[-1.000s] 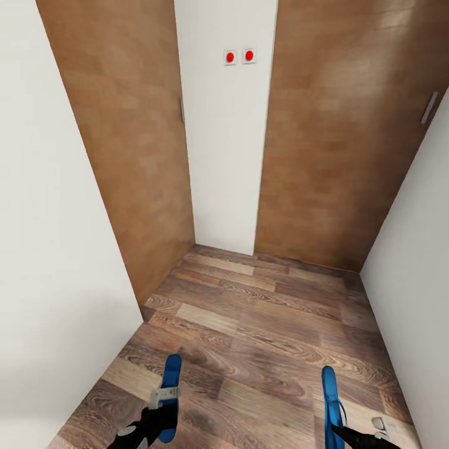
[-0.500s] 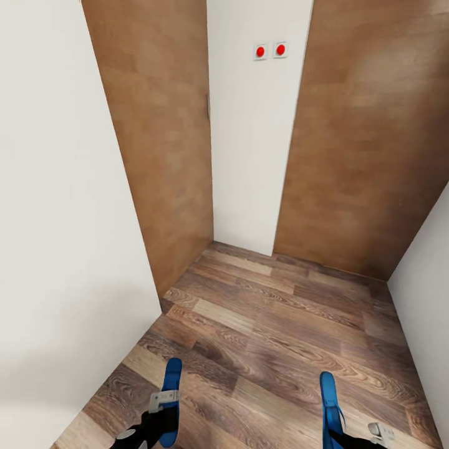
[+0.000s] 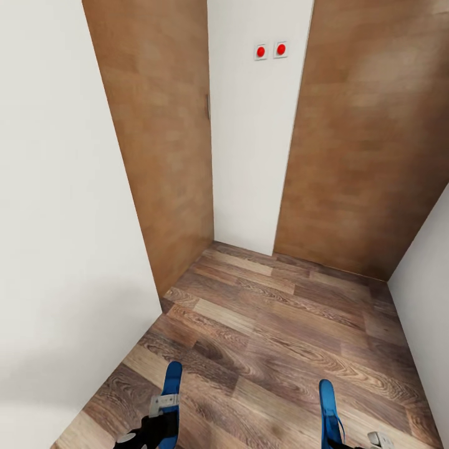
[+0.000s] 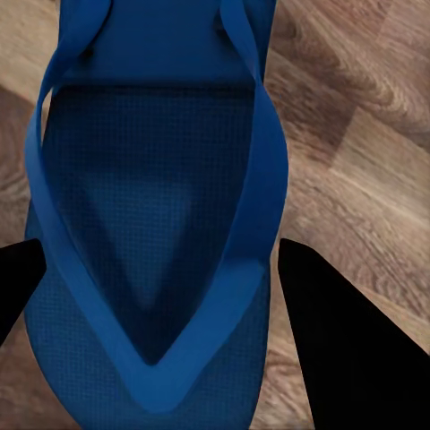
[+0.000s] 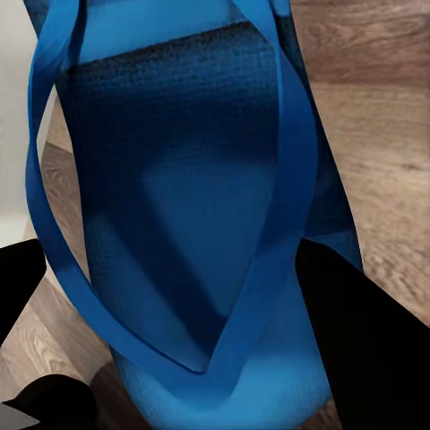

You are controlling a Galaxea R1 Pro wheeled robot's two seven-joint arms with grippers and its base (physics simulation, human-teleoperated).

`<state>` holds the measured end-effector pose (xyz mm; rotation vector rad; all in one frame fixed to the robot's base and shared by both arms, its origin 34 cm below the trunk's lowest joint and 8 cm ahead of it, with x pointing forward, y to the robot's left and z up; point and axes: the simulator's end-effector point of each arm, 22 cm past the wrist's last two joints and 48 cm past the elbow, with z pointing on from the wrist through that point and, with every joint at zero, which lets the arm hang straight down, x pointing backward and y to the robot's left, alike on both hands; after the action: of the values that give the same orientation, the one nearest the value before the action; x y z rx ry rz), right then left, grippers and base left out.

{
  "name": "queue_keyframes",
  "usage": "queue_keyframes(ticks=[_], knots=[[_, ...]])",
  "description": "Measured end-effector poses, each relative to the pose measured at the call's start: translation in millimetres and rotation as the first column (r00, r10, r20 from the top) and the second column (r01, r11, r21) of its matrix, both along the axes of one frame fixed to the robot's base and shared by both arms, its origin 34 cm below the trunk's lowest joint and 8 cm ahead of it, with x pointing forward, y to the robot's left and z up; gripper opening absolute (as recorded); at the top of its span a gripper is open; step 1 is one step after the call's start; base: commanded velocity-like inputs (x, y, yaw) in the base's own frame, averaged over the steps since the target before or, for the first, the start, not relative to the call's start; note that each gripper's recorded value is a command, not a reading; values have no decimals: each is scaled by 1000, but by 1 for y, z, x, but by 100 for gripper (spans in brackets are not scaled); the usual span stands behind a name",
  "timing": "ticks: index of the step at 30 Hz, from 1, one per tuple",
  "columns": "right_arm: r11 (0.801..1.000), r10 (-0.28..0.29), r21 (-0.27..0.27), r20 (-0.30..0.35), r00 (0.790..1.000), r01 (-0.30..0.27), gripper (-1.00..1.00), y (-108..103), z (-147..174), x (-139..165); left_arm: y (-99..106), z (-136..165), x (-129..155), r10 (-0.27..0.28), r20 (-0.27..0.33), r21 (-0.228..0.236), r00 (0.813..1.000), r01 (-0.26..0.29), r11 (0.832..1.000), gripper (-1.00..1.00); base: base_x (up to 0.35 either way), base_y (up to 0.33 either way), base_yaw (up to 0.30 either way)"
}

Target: In the bedroom, move the book from the bed onto either nightstand, and place the two sandals side by side next to the bed.

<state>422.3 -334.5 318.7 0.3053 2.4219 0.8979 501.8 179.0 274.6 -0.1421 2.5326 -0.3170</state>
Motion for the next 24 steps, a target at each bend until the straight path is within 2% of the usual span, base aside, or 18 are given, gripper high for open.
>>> queue_keyframes(ticks=[6,24], knots=[[1000,0,-2,1,1000,0,-100,0,0,0,0,0,0,0,0,0,1000,0,1000,-100,0,0,174],[1000,0,-3,0,1000,0,-100,0,0,0,0,0,0,0,-1,0,1000,0,1000,-100,0,-2,289]])
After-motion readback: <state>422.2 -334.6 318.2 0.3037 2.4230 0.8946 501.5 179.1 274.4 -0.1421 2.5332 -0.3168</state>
